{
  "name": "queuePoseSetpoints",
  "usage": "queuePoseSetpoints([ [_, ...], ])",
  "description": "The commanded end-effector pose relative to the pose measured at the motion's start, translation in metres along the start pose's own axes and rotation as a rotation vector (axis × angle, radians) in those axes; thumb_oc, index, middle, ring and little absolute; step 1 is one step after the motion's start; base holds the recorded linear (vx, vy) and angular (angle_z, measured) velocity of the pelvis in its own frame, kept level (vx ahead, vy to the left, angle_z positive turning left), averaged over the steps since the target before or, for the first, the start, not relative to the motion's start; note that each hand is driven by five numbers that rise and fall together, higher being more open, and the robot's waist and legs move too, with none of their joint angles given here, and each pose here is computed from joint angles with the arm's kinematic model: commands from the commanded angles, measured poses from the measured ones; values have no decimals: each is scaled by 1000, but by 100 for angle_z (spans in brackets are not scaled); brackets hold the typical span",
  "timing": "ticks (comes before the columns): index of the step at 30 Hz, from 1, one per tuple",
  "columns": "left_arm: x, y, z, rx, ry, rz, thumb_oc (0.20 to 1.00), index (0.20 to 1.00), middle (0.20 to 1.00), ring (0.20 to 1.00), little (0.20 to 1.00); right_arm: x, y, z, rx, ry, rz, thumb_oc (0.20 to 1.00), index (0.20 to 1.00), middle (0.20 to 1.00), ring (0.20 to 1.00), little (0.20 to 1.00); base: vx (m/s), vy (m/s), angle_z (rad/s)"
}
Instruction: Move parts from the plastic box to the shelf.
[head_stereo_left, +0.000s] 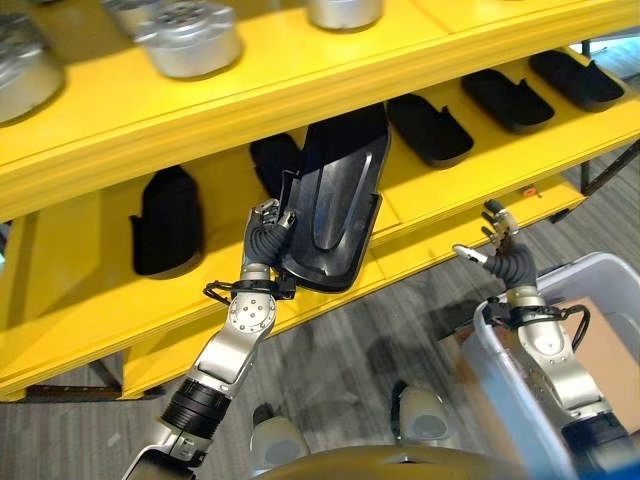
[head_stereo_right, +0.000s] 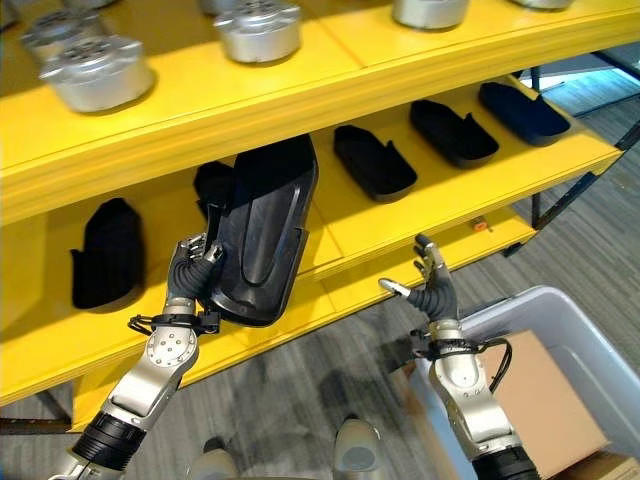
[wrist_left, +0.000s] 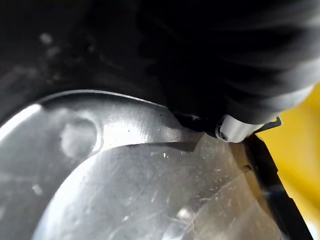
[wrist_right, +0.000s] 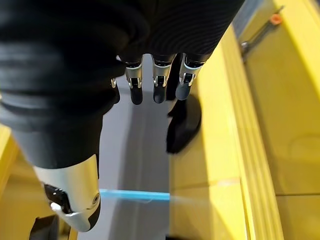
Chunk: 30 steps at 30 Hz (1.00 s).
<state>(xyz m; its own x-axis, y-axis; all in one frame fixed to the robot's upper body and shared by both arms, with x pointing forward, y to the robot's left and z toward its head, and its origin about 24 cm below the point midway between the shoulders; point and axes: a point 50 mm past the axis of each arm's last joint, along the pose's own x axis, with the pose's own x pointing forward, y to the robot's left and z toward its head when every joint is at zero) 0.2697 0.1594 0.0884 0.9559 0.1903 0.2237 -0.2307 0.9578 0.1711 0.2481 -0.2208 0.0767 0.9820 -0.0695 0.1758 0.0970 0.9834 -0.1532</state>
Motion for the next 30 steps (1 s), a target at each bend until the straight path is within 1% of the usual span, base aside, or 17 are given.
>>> queuePoseSetpoints([
  [1,3,25,31,-43,-165,123,200,200,200,200,200,1,13,17,75,-89,93,1000,1000,1000,1000,1000,7,530,24],
  [5,1,33,30,3,-159,159,200,200,200,200,200,-1,17,23,125,-97,134,1000,1000,1000,1000,1000,22,382,43],
  [10,-6,43,28,51,-158,171,200,200,200,200,200,-4,26,24,321,-57,114,1000,1000,1000,1000,1000,11,265,26],
  [14,-12,48,25,92,-177,168,200,200,200,200,200,-6,35,24,397,-45,121,1000,1000,1000,1000,1000,-46,202,11],
  [19,-15,52,21,138,-179,135,200,200,200,200,200,-3,45,20,427,-35,142,1000,1000,1000,1000,1000,-74,174,3],
  [24,-26,59,8,186,-136,117,200,200,200,200,200,-8,53,12,444,-7,241,1000,1000,1000,1000,1000,-11,179,-21],
  [25,-24,59,4,192,-105,114,200,200,200,200,200,-12,55,16,417,-29,304,1000,1000,1000,1000,1000,-3,186,15],
  [27,-23,56,4,186,-94,102,200,200,200,200,200,-15,54,19,397,-44,306,1000,1000,1000,1000,1000,33,117,10],
  [30,-20,44,5,163,-88,63,200,200,200,200,200,-16,45,30,291,-107,297,1000,1000,1000,1000,1000,21,57,40],
])
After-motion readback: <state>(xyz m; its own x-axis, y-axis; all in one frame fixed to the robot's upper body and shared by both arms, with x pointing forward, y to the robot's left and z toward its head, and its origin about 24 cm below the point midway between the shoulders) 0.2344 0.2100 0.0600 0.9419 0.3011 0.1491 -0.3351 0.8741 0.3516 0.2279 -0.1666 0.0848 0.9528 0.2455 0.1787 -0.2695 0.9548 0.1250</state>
